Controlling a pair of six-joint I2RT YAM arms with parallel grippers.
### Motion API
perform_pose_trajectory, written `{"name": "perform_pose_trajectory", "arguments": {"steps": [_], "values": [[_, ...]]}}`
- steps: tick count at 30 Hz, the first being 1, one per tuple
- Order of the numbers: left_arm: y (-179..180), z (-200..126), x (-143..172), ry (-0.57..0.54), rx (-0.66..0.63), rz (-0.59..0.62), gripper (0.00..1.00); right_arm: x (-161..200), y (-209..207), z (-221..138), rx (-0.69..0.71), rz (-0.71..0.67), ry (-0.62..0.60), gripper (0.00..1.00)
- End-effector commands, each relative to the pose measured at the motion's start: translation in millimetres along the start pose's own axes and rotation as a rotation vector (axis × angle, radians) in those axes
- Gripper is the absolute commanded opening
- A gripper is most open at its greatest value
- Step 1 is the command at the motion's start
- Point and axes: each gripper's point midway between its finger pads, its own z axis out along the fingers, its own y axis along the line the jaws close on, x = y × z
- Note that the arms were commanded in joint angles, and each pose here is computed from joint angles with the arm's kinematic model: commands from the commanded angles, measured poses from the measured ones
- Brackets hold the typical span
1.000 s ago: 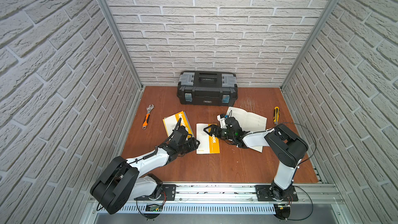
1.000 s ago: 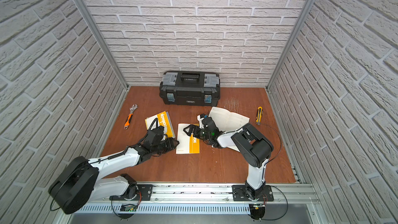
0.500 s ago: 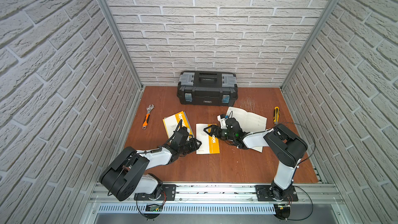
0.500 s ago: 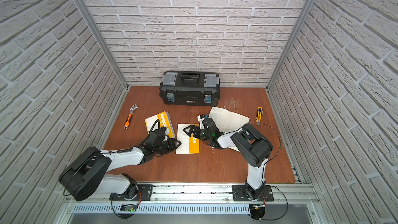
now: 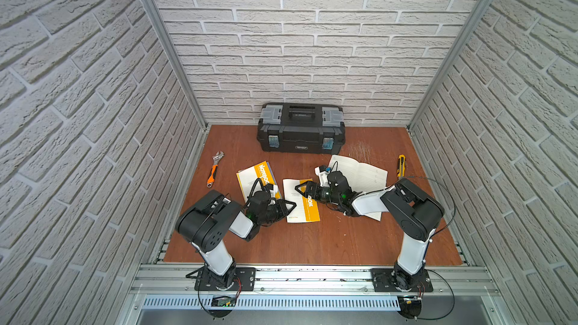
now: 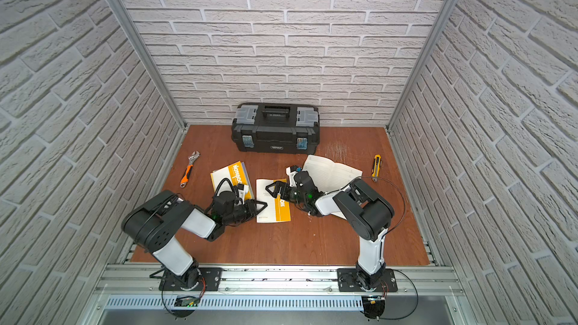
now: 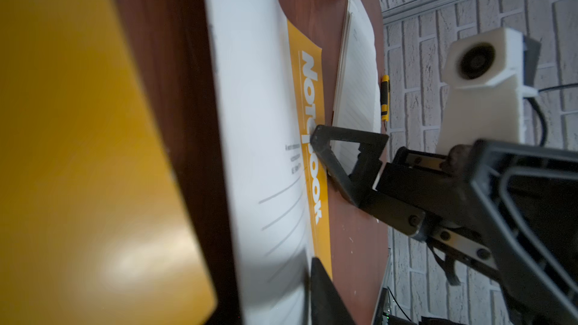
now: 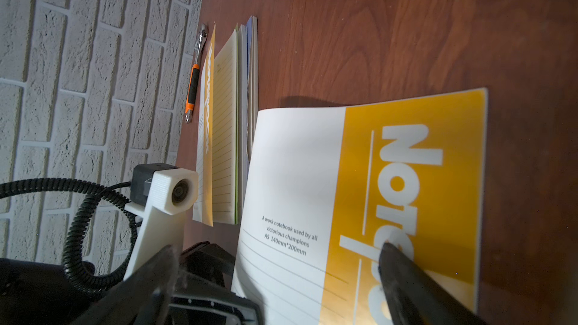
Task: Close the notebook
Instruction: Pick up the notebook from the center of the board.
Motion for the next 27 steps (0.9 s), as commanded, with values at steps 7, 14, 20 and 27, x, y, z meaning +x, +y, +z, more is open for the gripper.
{"name": "perform_pose_trajectory", "arguments": {"steps": [7,14,20,27], "values": [[11,1,10,0.006,0.006,-0.057,0.11,10,-5,0,0.014,0.005,0.029,1.0],[-3,-1,4,0.028,-0.051,0.027,0.0,6,1,0,-0.002,-0.005,0.024,1.0],[-12,-8,-4,0.046,-0.132,0.114,0.0,0,12,-3,-0.019,-0.028,0.018,1.0],[-25,3,-3,0.067,-0.1,0.126,0.0,-14,41,-22,-0.037,-0.091,-0.005,1.0]]}}
